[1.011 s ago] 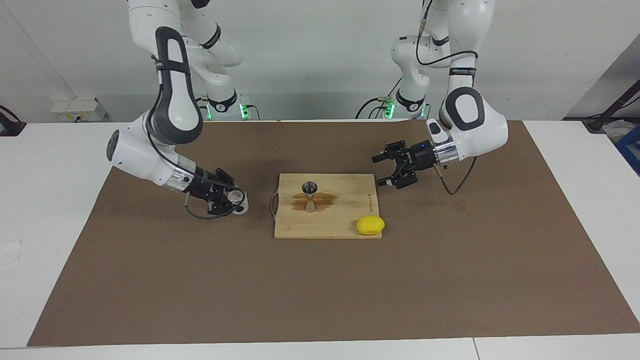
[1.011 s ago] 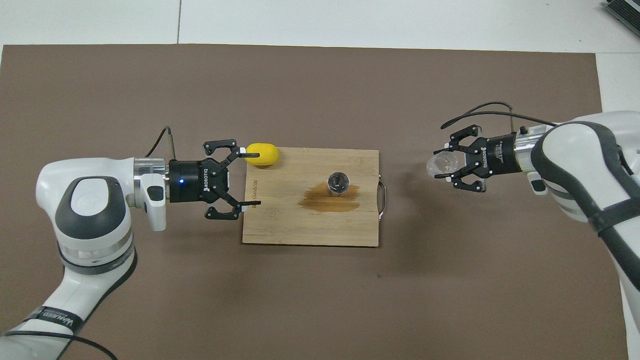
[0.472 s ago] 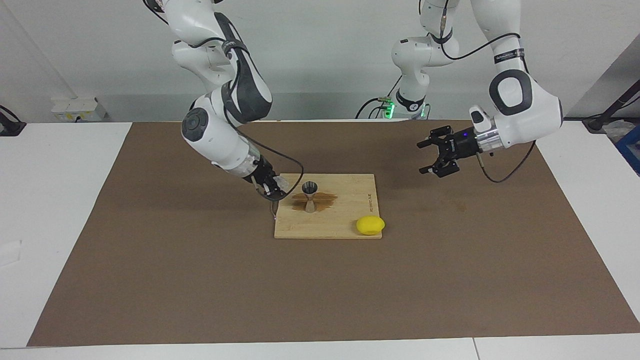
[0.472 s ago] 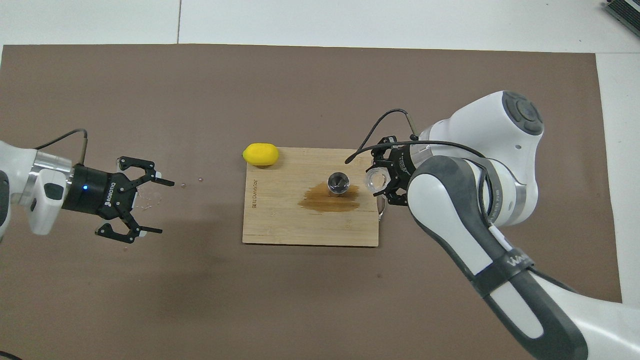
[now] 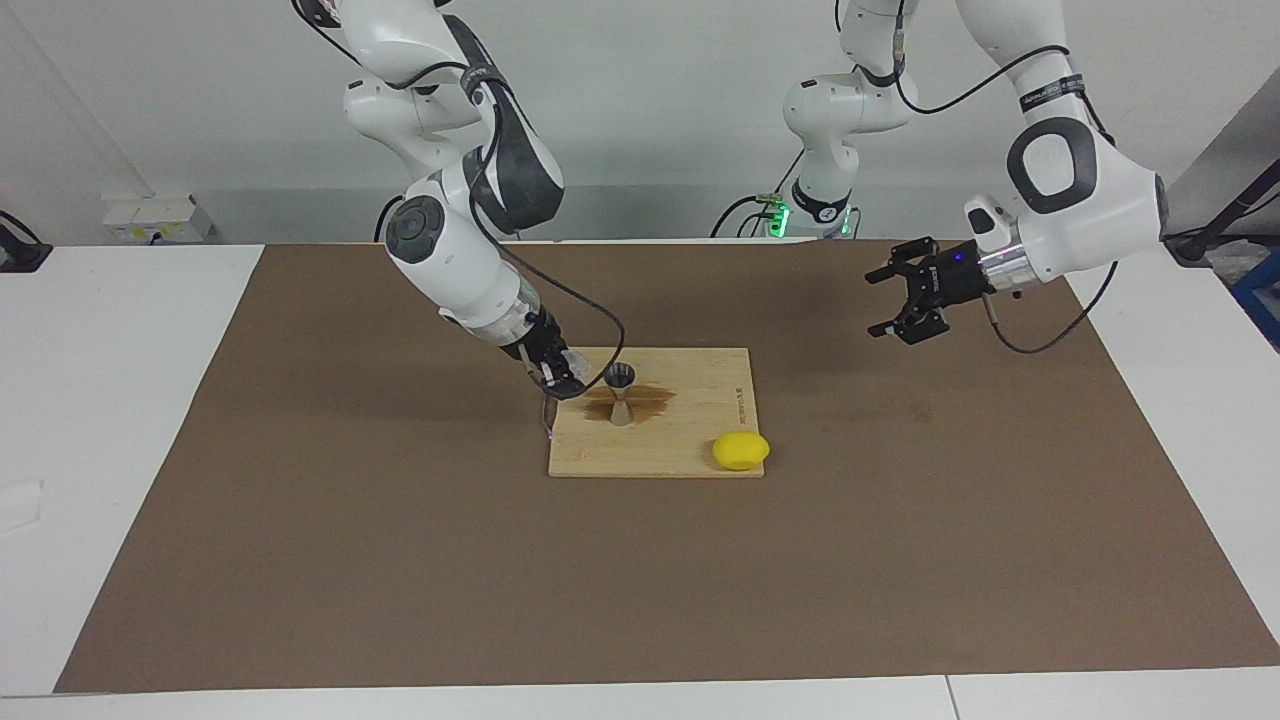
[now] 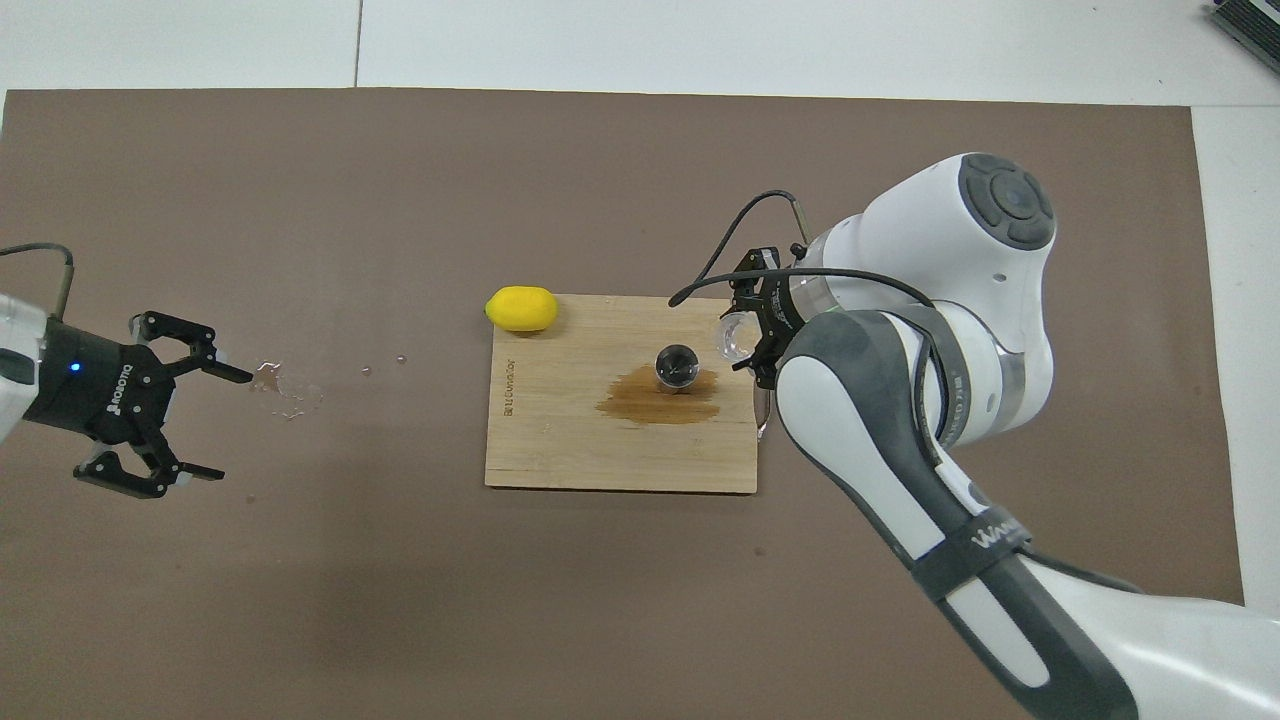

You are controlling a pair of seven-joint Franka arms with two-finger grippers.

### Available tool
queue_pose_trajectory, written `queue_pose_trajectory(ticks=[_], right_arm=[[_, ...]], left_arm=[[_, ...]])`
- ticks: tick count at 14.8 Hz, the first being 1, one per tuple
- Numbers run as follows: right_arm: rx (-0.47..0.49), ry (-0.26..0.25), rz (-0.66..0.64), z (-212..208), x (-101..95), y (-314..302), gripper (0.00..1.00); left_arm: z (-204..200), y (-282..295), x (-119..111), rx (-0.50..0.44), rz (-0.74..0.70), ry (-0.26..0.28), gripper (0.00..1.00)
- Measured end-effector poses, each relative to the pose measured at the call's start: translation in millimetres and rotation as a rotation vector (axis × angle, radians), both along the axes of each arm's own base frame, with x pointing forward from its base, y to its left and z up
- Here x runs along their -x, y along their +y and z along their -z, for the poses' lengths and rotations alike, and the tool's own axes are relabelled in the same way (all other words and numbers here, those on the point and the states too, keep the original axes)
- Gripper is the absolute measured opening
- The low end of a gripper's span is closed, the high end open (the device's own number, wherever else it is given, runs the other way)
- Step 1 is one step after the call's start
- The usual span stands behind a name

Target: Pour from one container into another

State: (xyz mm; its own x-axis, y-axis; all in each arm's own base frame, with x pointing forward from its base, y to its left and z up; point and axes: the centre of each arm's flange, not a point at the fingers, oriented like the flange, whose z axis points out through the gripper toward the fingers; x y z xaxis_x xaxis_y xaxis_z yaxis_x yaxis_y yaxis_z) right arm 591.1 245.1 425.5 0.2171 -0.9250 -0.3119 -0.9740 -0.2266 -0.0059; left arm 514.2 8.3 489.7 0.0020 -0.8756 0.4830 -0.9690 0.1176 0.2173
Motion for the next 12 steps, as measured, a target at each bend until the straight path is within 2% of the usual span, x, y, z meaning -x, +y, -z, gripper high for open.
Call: queue_pose_trajectory(ticks=[3,8,10,12], right_arm=[[0.026,-0.002,-0.008,1.1,3.7,18.9,0.51],[0.1,-0.019,-0.063,2.2,7.0,30.9,0.51],[0.146,-0.021,-0.104,3.7,13.6,39.8,0.51],[0.186,-0.031,-0.13,4.2,20.7,52.3,0.51]], left_arm=[[-27.0,-2.9,12.1,-0.098,-0.071,0.004,1.0],[-62.4,-28.7,33.2,-0.262,-0.377,0.119,1.0],[-75.1,-39.1,41.3,-0.349,-0.488,0.133,1.0],[-85.4,-44.9,47.9,-0.474,-0.611,0.126,1.0]])
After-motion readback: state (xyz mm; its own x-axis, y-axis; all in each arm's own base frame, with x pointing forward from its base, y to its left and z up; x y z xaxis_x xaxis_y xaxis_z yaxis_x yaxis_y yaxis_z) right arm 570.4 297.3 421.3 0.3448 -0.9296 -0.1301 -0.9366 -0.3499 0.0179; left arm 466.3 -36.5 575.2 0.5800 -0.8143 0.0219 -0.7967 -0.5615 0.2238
